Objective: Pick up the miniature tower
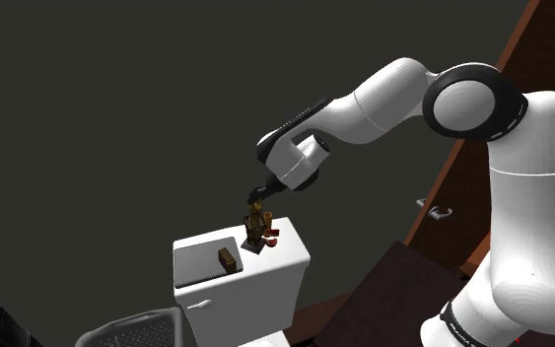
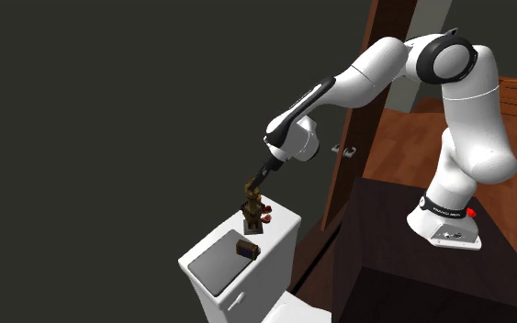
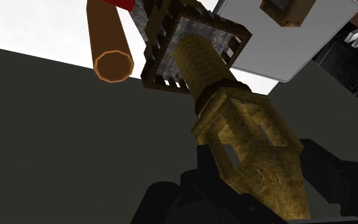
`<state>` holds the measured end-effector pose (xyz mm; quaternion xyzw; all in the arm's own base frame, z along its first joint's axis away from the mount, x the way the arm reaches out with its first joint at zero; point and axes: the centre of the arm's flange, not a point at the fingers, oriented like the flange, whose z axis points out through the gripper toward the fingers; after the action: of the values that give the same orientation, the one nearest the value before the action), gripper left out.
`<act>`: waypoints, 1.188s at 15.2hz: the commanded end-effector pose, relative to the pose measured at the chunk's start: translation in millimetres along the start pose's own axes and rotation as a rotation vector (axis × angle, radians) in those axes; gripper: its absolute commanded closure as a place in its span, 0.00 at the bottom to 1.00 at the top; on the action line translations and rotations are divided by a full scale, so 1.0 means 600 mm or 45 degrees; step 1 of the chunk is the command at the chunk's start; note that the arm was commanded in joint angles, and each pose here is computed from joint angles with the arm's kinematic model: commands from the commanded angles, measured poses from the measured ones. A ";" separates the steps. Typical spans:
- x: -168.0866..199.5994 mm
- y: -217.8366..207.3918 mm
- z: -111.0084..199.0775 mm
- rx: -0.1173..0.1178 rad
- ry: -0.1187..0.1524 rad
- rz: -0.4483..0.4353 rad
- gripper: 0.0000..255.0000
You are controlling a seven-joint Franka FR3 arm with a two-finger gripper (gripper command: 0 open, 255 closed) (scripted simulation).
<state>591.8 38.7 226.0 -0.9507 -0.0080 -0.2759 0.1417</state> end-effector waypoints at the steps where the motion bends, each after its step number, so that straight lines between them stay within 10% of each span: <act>1: -0.002 0.000 0.001 0.000 -0.003 0.001 1.00; 18: 0.068 -0.035 -0.107 0.001 -0.003 0.001 1.00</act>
<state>590.5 38.9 301.5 -0.9510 -0.0081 -0.2747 0.1420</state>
